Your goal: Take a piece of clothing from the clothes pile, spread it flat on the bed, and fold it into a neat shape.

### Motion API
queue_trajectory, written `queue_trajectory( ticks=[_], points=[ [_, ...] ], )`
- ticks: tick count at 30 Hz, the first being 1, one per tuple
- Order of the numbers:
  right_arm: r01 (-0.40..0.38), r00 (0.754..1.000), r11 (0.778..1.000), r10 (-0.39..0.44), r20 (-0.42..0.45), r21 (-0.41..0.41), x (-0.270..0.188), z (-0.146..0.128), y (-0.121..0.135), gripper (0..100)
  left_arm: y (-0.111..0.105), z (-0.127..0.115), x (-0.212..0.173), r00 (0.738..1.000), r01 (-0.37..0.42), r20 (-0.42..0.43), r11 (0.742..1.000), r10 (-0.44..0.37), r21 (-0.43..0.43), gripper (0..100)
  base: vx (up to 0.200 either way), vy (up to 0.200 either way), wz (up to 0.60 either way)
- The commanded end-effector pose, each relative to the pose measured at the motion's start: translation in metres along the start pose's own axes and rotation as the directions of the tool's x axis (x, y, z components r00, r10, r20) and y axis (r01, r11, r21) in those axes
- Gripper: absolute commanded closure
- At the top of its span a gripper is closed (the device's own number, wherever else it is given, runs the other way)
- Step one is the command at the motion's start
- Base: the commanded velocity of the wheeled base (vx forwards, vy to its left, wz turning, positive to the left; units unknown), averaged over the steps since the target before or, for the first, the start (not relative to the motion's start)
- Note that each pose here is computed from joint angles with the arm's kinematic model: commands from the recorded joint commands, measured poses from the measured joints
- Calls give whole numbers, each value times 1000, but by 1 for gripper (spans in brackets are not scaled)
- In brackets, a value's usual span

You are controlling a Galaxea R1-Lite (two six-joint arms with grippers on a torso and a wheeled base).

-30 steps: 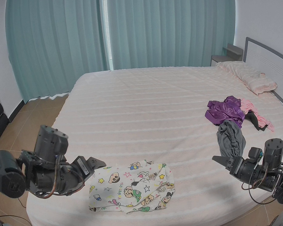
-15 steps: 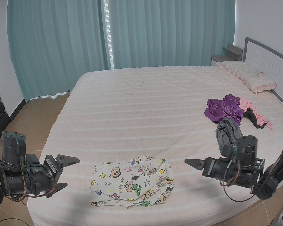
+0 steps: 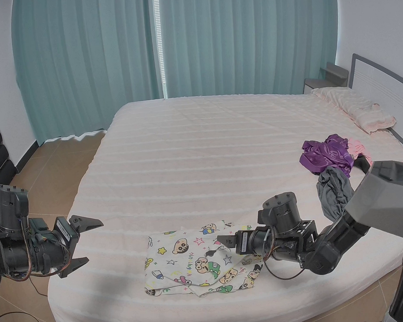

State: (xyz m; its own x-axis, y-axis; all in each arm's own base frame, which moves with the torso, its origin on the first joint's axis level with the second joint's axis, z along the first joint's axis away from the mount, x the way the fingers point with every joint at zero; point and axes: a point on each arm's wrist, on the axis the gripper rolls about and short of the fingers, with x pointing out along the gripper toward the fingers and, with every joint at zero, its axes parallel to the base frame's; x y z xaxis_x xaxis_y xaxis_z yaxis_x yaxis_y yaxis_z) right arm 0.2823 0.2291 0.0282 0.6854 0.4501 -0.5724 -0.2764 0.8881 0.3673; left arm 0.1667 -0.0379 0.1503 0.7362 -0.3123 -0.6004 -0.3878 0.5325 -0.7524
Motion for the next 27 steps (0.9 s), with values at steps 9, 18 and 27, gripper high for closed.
queue_trajectory(
  ticks=[9,18,27],
  points=[
    [182,983,970,-185,-6,-159,22,-31,-9,0,24,-10,-7,998,-13,-61,1000,11,-26,0,0,0,0],
    [328,940,897,-342,2,-297,17,-46,-28,0,25,-11,-7,998,-18,-67,999,16,-28,0,0,0,0],
    [374,924,865,-380,51,-335,-13,-31,-42,0,26,-11,-8,998,-18,-67,1000,16,-25,0,0,0,0]
  ],
)
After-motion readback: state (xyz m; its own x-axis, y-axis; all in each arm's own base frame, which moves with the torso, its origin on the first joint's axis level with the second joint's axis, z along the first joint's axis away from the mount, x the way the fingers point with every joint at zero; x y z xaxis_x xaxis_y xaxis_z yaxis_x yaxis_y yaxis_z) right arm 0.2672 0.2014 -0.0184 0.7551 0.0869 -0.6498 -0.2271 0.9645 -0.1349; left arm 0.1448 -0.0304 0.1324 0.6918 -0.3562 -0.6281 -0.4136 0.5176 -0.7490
